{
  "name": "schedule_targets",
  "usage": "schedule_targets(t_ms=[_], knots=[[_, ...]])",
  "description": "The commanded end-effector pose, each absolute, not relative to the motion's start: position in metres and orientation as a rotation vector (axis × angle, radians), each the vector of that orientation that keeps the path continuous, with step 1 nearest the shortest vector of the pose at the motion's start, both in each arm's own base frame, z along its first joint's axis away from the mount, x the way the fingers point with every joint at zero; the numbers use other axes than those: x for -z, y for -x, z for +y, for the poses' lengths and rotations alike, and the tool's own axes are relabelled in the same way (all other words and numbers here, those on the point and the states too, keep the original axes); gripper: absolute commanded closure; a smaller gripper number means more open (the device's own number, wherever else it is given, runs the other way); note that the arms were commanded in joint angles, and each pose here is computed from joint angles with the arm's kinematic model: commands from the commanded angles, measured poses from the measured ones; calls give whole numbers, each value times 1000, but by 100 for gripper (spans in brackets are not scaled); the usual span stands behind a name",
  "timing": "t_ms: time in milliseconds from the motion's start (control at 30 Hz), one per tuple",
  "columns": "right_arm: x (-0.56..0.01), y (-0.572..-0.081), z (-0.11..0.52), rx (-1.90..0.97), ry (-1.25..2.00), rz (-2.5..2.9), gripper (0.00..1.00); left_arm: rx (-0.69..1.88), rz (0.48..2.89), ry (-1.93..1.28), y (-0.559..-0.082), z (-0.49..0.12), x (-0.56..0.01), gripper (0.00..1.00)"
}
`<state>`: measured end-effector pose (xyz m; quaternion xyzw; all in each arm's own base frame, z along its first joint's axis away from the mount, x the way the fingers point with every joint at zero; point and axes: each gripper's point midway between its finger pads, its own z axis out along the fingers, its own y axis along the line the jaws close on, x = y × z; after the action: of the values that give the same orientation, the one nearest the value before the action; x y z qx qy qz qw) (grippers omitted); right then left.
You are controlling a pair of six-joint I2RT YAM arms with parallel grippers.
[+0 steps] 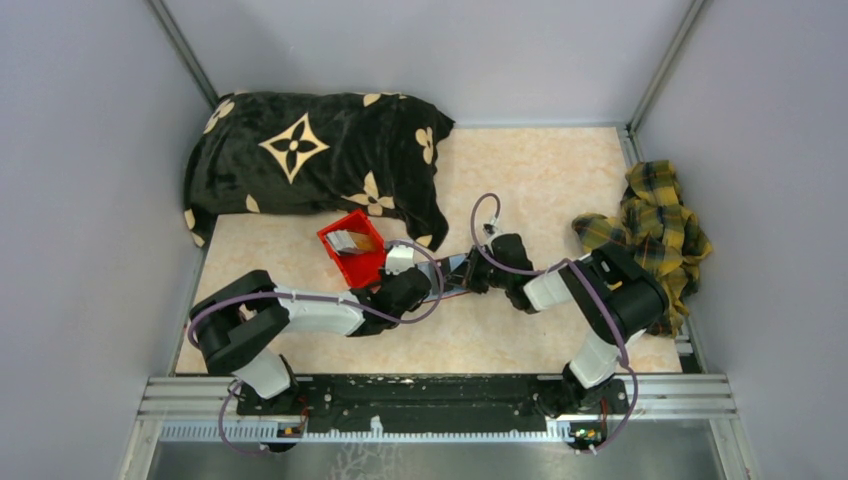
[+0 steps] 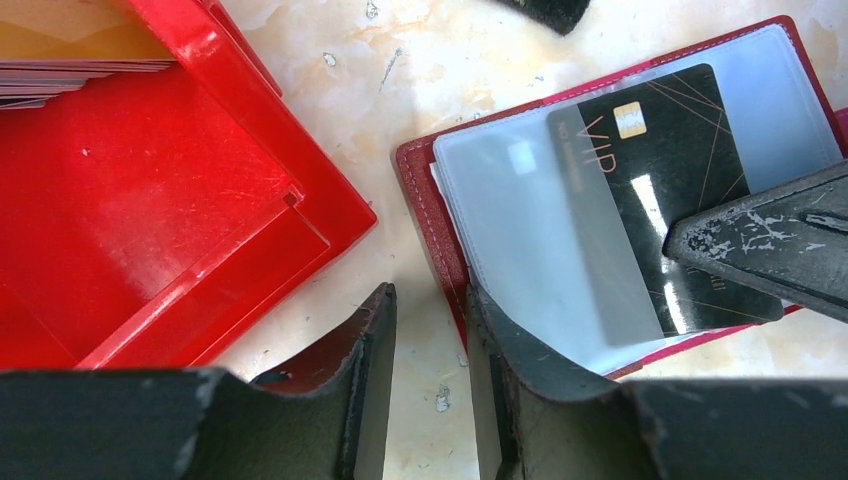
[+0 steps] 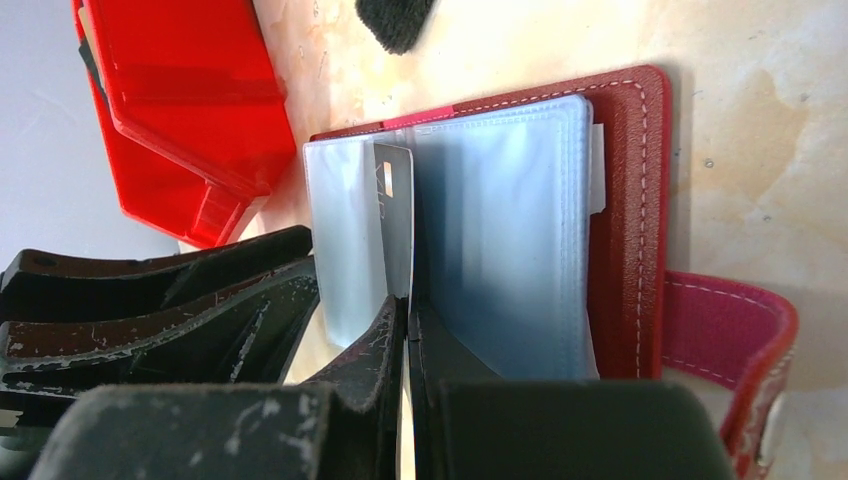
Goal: Put the credit cards into the card holder
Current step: Insert the credit card into the card holder.
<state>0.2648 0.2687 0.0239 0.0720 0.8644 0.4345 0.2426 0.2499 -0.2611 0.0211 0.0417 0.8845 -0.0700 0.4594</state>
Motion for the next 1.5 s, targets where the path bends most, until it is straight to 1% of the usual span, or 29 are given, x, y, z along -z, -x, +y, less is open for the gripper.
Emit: schedule_targets(t_ms=[0,100,167,333,367,433,567,767,1133,1400,1467], knots=[[8,-250,258,-1045,-207,2477,100,179,2317,-196,-219,-257,13,62],[9,-250,261,-1035,-194,2485,100,181,2313,-205,-219,-259,13,62],[10,-249,263,-1014,-170,2499,97,183,2311,-210,-219,-260,12,62],[13,-248,264,-937,-114,2528,72,186,2309,-211,-220,-261,12,62],[13,-247,263,-923,-102,2533,69,186,2309,-212,-219,-261,13,62],[11,-248,261,-897,-90,2532,65,188,2310,-209,-219,-261,13,62],[-1,-255,253,-830,-64,2503,61,192,2308,-208,-219,-261,13,62],[-5,-259,234,-681,-39,2502,58,209,2299,-197,-219,-261,9,63],[-14,-262,229,-620,10,2492,54,227,2296,-188,-219,-262,9,63],[-19,-266,225,-520,74,2497,48,255,2294,-173,-218,-265,8,64],[-19,-268,224,-485,95,2500,45,274,2290,-166,-218,-266,7,64]])
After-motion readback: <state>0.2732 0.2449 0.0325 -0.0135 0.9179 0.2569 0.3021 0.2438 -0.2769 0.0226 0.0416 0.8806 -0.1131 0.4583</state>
